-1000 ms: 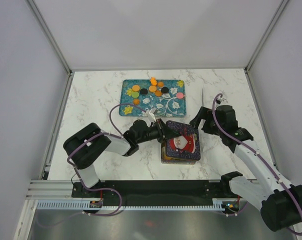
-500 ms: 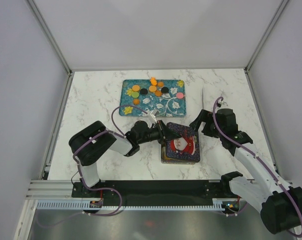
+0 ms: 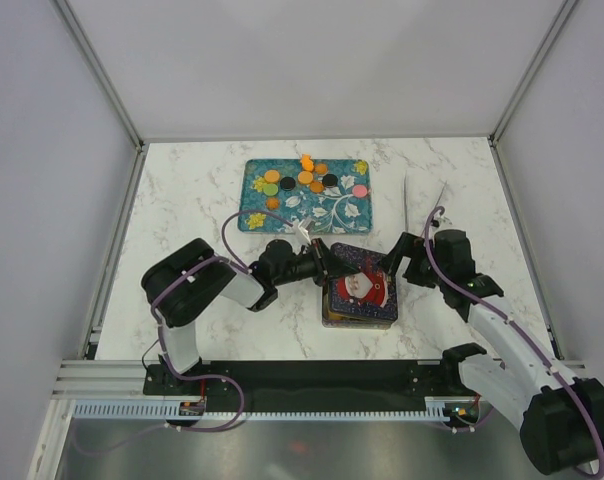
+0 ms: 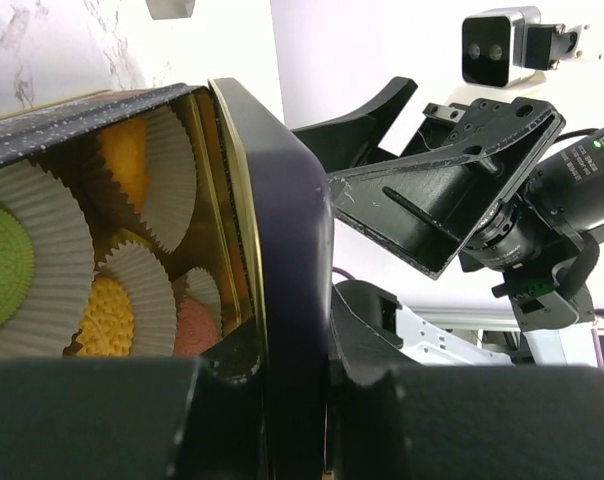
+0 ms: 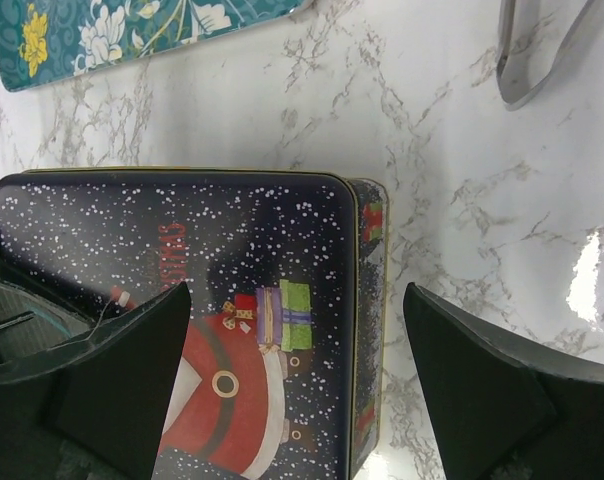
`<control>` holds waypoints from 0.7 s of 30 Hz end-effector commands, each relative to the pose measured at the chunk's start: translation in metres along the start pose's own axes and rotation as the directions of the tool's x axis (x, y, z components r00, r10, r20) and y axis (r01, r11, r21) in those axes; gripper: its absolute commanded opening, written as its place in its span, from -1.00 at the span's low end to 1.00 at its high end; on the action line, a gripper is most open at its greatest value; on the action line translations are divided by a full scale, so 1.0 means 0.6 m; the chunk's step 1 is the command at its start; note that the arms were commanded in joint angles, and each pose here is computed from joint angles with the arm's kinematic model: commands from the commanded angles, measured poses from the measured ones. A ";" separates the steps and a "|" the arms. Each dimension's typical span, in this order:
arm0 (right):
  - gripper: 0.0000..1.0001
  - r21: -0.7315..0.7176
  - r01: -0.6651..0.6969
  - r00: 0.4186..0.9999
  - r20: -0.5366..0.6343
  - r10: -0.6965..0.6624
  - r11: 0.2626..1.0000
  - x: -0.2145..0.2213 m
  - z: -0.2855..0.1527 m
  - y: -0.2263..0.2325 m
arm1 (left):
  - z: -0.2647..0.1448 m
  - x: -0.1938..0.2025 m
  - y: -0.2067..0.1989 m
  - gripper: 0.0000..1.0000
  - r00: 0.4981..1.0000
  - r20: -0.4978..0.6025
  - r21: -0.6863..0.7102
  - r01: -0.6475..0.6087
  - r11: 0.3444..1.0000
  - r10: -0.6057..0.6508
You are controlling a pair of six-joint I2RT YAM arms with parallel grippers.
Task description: Pack the cookies
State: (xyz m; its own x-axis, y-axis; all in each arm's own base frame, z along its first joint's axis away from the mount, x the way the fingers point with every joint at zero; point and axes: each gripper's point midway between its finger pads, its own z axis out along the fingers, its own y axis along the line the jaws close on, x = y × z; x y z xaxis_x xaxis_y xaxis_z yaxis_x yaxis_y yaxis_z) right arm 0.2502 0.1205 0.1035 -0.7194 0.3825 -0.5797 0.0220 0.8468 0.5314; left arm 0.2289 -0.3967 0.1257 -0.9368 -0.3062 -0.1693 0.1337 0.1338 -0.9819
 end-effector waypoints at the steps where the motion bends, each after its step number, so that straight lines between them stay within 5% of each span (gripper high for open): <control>1: 0.93 -0.081 0.014 0.999 0.030 -0.012 0.997 -0.008 0.003 0.020 | 0.002 -0.008 -0.029 -0.64 1.000 -0.003 0.081 0.003 0.997 -0.002; 21: 0.96 -0.222 -0.097 0.995 -0.043 0.089 0.970 0.030 0.009 0.014 | 0.003 -0.022 -0.010 -0.56 1.000 0.011 0.091 0.027 0.996 -0.028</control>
State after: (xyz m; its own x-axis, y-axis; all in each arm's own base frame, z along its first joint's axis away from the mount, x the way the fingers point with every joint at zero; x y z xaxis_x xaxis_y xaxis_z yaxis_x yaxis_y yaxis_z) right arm 0.2399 0.1304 0.0858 -0.7506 0.4309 -0.5009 -0.0143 0.7473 0.6643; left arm 0.2343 -0.3932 0.1156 -0.9440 -0.3012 -0.1349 0.1063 0.1095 -0.9883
